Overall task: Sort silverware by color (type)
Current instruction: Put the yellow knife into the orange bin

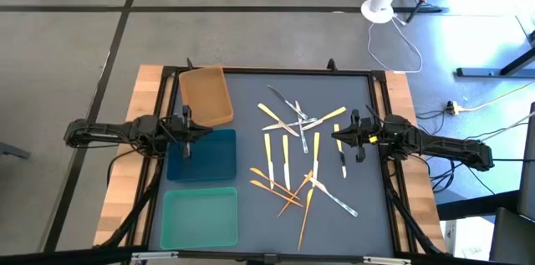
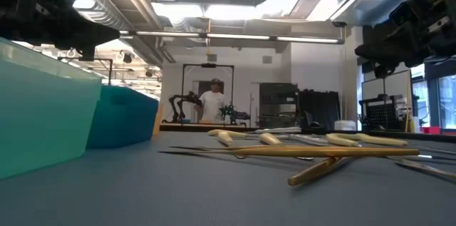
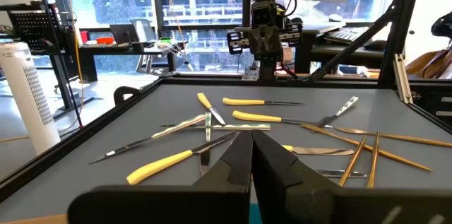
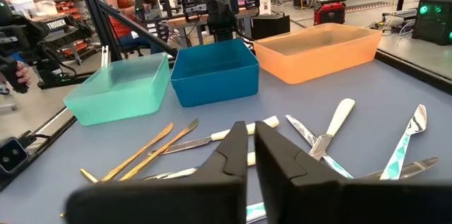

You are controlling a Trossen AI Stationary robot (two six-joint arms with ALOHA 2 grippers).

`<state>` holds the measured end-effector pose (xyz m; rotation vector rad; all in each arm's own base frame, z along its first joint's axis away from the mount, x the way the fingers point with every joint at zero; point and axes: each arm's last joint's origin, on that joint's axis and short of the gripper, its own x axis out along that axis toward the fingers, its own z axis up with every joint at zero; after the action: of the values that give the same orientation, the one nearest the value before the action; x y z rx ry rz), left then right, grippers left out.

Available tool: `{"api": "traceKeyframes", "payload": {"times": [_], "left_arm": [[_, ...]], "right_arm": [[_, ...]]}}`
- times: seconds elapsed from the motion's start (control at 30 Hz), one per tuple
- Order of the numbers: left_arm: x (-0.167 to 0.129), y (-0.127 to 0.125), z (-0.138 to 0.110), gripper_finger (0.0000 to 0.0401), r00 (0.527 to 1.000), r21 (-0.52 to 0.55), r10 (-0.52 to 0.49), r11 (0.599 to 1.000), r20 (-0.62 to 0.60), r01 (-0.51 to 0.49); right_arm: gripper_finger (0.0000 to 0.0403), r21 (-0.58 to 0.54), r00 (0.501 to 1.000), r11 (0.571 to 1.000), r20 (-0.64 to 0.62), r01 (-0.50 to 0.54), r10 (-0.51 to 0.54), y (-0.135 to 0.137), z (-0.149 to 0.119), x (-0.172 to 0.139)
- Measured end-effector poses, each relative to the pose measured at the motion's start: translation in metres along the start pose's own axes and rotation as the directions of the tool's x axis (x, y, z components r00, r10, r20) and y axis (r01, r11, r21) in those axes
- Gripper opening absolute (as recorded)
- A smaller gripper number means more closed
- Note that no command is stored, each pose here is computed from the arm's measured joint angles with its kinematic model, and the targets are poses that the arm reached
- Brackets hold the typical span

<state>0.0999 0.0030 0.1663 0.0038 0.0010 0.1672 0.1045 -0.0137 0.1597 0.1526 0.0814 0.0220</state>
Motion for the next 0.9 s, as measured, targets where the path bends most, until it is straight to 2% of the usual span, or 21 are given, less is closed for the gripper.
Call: {"api": "traceKeyframes", "payload": {"times": [0.23, 0.4, 0.5, 0.63, 0.83, 0.9], "left_arm": [[0.0, 0.0, -0.0001, 0.0, 1.0, 0.0, 0.0, 1.0, 0.0, 0.0], [0.0, 0.0, 0.0, 0.0, 1.0, 0.0, 0.0, 1.0, 0.0, 0.0], [0.0, 0.0, 0.0, 0.0, 1.0, 0.0, 0.0, 1.0, 0.0, 0.0], [0.0, 0.0, 0.0, 0.0, 1.0, 0.0, 0.0, 1.0, 0.0, 0.0], [0.0, 0.0, 0.0, 0.0, 1.0, 0.0, 0.0, 1.0, 0.0, 0.0], [0.0, 0.0, 0.0, 0.0, 1.0, 0.0, 0.0, 1.0, 0.0, 0.0]], "right_arm": [[0.0133, 0.048, 0.997, 0.996, 0.01, 0.077, -0.077, -0.0022, 0.0003, -0.0001], [0.0214, 0.049, 0.997, 0.996, 0.012, 0.074, -0.075, -0.0021, 0.0005, -0.0001], [0.0247, 0.05, 0.997, 0.996, 0.012, 0.074, -0.075, -0.0021, 0.0005, -0.0001], [0.0269, 0.051, 0.997, 0.996, 0.014, 0.073, -0.074, -0.0021, 0.0007, -0.0001], [0.0273, 0.17, 0.997, 0.983, 0.026, 0.067, -0.072, -0.0019, 0.0019, -0.0001], [0.0273, 0.177, 0.997, 0.982, 0.045, 0.06, -0.069, -0.0016, 0.0037, -0.0001]]}}
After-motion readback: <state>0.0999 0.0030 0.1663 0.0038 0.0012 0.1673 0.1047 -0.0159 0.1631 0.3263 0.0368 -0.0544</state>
